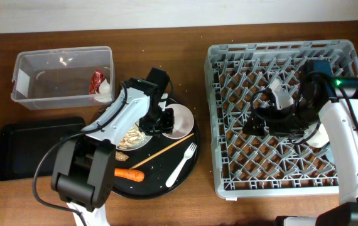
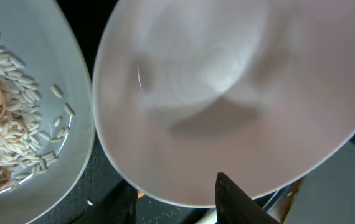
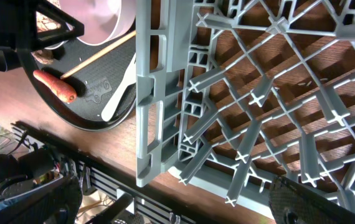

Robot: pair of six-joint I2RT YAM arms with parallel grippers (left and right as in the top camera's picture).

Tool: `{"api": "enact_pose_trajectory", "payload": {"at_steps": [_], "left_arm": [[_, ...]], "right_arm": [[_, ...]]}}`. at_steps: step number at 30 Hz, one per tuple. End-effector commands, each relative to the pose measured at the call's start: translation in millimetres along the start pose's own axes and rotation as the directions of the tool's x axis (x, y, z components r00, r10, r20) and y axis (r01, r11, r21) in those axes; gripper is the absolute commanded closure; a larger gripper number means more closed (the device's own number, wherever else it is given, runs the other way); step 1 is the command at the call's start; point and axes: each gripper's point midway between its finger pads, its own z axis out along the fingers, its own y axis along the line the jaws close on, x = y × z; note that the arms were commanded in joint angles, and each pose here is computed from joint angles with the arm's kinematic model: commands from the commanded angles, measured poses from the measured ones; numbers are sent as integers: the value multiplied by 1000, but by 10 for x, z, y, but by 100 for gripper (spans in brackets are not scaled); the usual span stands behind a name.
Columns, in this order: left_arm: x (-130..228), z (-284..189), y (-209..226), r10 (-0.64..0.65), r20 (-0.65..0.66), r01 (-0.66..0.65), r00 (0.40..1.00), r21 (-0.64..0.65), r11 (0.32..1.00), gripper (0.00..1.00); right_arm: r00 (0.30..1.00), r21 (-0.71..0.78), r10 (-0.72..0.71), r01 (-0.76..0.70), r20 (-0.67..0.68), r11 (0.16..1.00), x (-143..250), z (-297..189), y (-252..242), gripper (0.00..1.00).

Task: Sort waste into correct bins and load items into the dishwasher rack
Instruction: 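Grasp the pink bowl with the left gripper and lift it toward the rack, then take the pink bowl with the right gripper from the left gripper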

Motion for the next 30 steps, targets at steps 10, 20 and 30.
{"api": "enact_pose_trajectory", "payload": {"at_steps": [10, 20, 30], "left_arm": [[26, 141, 112, -31, -3, 31, 1000, -37, 999, 99], [-75, -904, -298, 50, 278, -74, 959, 77, 994, 100], [277, -997, -1336, 269, 384, -351, 883, 159, 923, 99]], "right_arm": [[999, 18, -39, 38, 27, 999, -14, -79, 48, 2], [999, 36, -39, 39, 24, 999, -12, -80, 17, 12], [1000, 67, -7, 7, -1, 998, -17, 75, 240, 42]]}}
